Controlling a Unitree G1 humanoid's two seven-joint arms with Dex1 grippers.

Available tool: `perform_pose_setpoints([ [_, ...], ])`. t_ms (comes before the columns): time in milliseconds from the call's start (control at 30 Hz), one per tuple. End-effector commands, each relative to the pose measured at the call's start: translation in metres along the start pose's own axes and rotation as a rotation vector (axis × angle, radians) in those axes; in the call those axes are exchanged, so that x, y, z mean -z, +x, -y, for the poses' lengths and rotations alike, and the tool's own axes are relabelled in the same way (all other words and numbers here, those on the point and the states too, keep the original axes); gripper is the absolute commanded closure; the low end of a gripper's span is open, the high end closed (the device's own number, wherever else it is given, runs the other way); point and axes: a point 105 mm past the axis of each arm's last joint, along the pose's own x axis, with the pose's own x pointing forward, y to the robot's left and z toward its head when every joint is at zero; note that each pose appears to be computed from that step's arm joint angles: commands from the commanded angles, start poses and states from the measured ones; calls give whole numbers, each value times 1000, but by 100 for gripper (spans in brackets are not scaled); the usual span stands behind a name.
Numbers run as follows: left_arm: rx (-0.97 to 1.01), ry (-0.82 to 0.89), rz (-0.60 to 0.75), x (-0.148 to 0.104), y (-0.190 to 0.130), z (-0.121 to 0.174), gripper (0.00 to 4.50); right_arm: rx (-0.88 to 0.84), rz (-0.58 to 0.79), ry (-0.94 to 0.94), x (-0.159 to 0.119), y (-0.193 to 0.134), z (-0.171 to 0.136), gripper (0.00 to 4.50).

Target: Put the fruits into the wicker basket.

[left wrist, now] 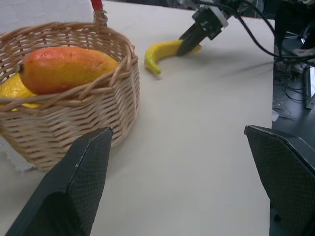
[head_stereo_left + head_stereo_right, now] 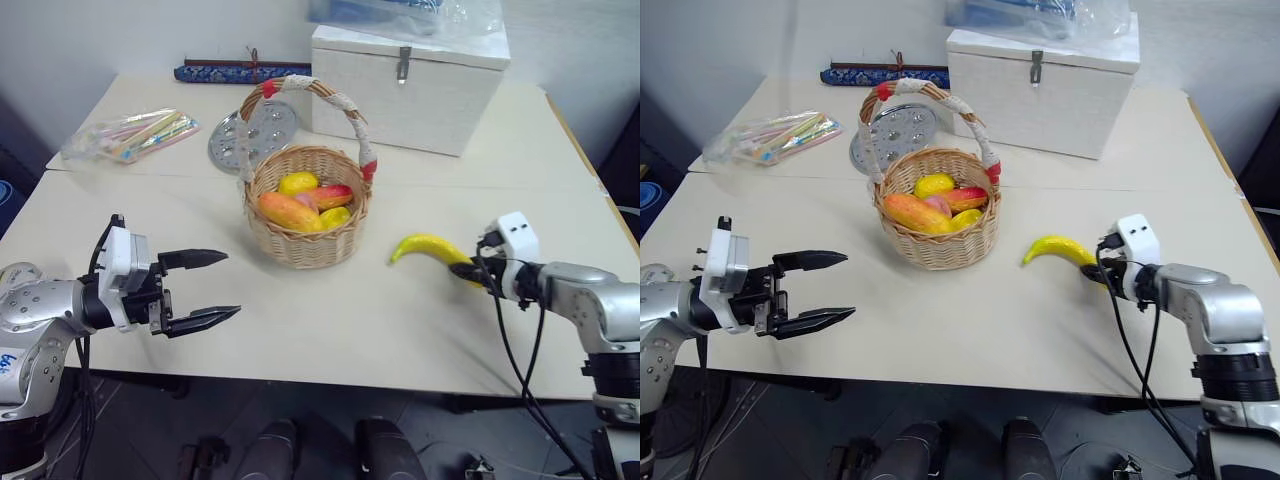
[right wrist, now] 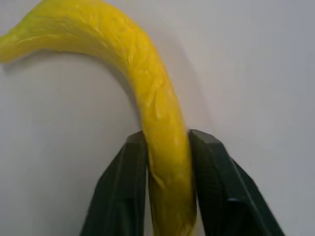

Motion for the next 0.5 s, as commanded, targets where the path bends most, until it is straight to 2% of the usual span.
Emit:
perform_pose_setpoints([
  [33,-39,16,57,-13,-4,-3,0,-247,136,-97,-34,-28,-36,405],
  [167,-101,-48,119,-11,-7,-9,0,-539,231,-131,-74,-41,-99,405],
  [267,-122,-69,131,-5,-6,-9,0,-634,361,-75,-109,-34,-139,405],
  [400,-151,-73,159,-6,-2,-11,0,-643,437,-13,-138,-12,-182,405],
  [500,-156,-63,165,-8,-1,-11,0,-547,456,-1,-156,7,-192,405],
])
